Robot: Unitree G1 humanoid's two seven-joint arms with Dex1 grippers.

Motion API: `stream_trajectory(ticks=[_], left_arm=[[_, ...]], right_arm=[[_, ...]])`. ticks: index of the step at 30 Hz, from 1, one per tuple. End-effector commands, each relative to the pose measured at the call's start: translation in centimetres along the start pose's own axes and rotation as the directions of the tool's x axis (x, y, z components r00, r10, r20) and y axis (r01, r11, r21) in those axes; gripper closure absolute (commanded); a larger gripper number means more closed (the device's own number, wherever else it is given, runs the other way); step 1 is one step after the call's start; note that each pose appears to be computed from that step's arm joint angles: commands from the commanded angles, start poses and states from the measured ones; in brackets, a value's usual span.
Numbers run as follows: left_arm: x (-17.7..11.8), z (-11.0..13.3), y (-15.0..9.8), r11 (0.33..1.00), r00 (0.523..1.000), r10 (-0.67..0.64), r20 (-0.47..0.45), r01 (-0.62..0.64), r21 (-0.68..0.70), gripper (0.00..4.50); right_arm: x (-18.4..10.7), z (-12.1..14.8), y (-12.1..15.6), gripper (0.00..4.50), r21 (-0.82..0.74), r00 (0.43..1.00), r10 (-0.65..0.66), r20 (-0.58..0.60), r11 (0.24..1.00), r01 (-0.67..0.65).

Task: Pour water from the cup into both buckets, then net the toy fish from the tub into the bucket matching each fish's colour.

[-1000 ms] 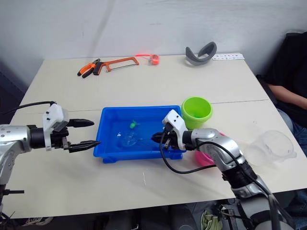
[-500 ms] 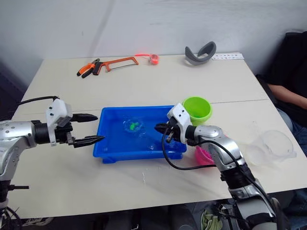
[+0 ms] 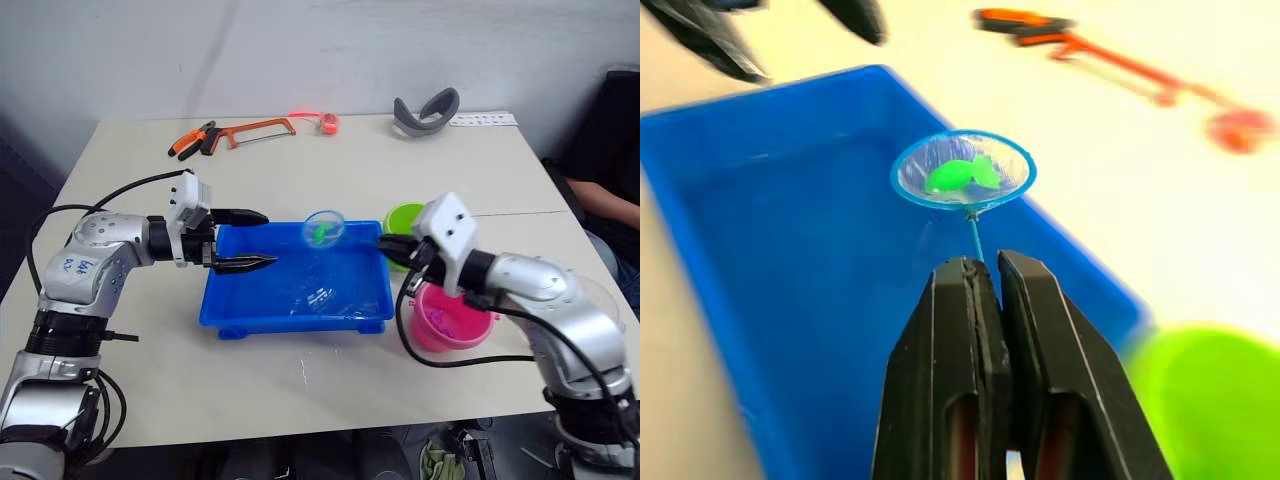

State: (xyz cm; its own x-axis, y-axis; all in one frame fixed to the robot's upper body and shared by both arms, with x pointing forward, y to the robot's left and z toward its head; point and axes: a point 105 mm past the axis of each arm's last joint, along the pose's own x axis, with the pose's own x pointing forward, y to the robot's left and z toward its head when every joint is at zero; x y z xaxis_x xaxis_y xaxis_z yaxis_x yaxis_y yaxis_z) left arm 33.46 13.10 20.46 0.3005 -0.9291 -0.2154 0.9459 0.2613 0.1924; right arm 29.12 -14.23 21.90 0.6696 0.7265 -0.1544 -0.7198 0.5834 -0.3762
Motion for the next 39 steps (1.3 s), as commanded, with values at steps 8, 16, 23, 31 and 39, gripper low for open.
stream_trajectory(ticks=[8, 16, 23, 31, 39], left_arm=[[4.1, 2.8, -0.7, 0.985, 0.975, -0.170, 0.146, 0.171, 0.004, 0.05], [6.3, 3.5, -1.2, 0.981, 0.966, -0.194, 0.173, 0.190, 0.039, 0.05], [6.0, 3.4, -1.0, 0.985, 0.969, -0.170, 0.178, 0.165, 0.042, 0.05], [4.9, 2.7, -1.3, 0.982, 0.973, -0.186, 0.134, 0.180, 0.052, 0.05], [-0.9, 1.3, -5.0, 0.915, 0.914, -0.402, -0.047, 0.403, 0.006, 0.05]], right_arm=[[-7.9, 0.8, -5.3, 4.50, -0.220, 0.913, -0.371, -0.169, 0.917, 0.332], [-8.2, -0.2, -6.5, 4.50, -0.808, 0.868, -0.390, -0.306, 0.589, -0.020], [-7.6, -0.1, -5.5, 4.50, -0.963, 0.916, -0.297, -0.269, 0.067, -0.262], [-8.7, 1.4, -6.2, 4.50, -0.921, 0.952, -0.289, -0.098, 0.389, 0.023], [-7.6, 4.4, 0.4, 4.50, -0.007, 0.981, 0.016, 0.195, 1.000, -0.015]])
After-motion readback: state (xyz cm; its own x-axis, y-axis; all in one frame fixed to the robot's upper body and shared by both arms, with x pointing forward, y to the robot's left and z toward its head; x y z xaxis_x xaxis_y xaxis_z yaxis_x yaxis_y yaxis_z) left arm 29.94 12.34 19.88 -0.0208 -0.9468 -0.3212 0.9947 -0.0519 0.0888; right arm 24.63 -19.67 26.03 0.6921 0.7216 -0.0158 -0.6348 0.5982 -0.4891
